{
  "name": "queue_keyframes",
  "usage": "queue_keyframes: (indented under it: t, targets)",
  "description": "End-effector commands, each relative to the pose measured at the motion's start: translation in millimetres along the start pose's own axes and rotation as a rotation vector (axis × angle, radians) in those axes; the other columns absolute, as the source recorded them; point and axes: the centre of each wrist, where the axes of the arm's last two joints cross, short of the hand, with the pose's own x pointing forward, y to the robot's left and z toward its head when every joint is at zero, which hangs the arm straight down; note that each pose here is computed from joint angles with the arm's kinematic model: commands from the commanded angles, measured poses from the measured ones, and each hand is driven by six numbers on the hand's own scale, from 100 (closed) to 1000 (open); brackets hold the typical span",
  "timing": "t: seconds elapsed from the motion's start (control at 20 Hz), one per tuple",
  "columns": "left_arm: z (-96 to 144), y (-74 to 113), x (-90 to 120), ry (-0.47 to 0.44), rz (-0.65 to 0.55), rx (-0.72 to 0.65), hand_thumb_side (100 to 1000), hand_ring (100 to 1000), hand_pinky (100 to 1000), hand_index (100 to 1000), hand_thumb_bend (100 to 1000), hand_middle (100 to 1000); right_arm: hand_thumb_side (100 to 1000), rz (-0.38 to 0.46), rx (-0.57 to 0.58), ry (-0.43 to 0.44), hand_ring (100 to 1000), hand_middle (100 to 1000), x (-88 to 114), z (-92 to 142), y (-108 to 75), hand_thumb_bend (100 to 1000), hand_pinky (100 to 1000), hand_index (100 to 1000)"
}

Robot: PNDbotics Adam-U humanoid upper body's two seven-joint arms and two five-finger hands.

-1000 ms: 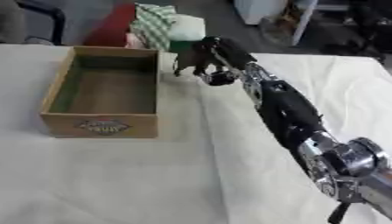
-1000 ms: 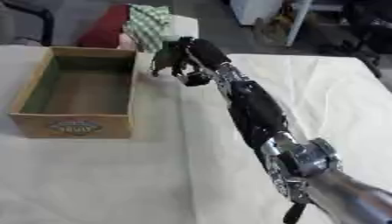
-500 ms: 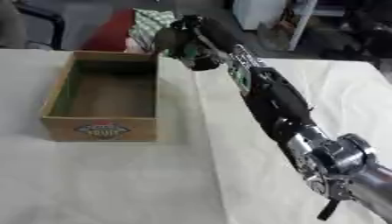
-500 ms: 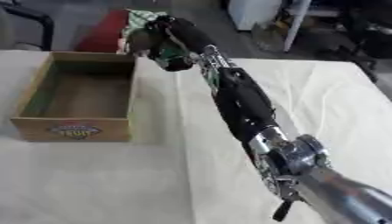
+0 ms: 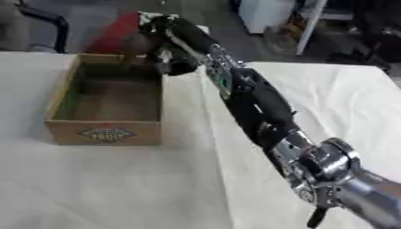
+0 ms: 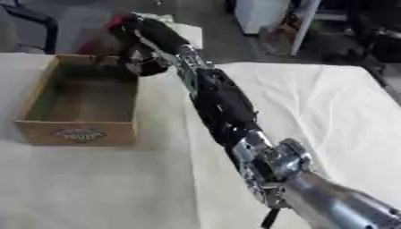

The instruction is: Pick up objects on the table and place them in the box.

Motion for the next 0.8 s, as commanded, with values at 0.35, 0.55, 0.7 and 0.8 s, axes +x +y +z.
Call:
queue_keyframes:
  t: [0.35,0.55,0.7,0.8]
  targets:
    - [-5,-2.5,10,-0.036,0.008,-0.016,834,715,675,566,100,582,259,0.093,0.094,-0.096,448,193,20,-14,18.9,100,753,148]
    - [-5,-2.6,10,-0.039,0.008,-0.016,833,714,675,566,100,581,279,0.103,0.136,-0.127,457,194,30,-12,36.3,100,754,149]
    - [-6,-2.8,10,-0.04,0.009,-0.016,833,714,675,566,100,581,284,0.109,0.164,-0.145,461,196,35,-10,46.7,100,756,150]
    - [-6,-2.9,10,-0.04,0.01,-0.016,834,714,674,566,100,581,273,0.109,0.177,-0.159,469,210,37,-9,51.2,100,755,162]
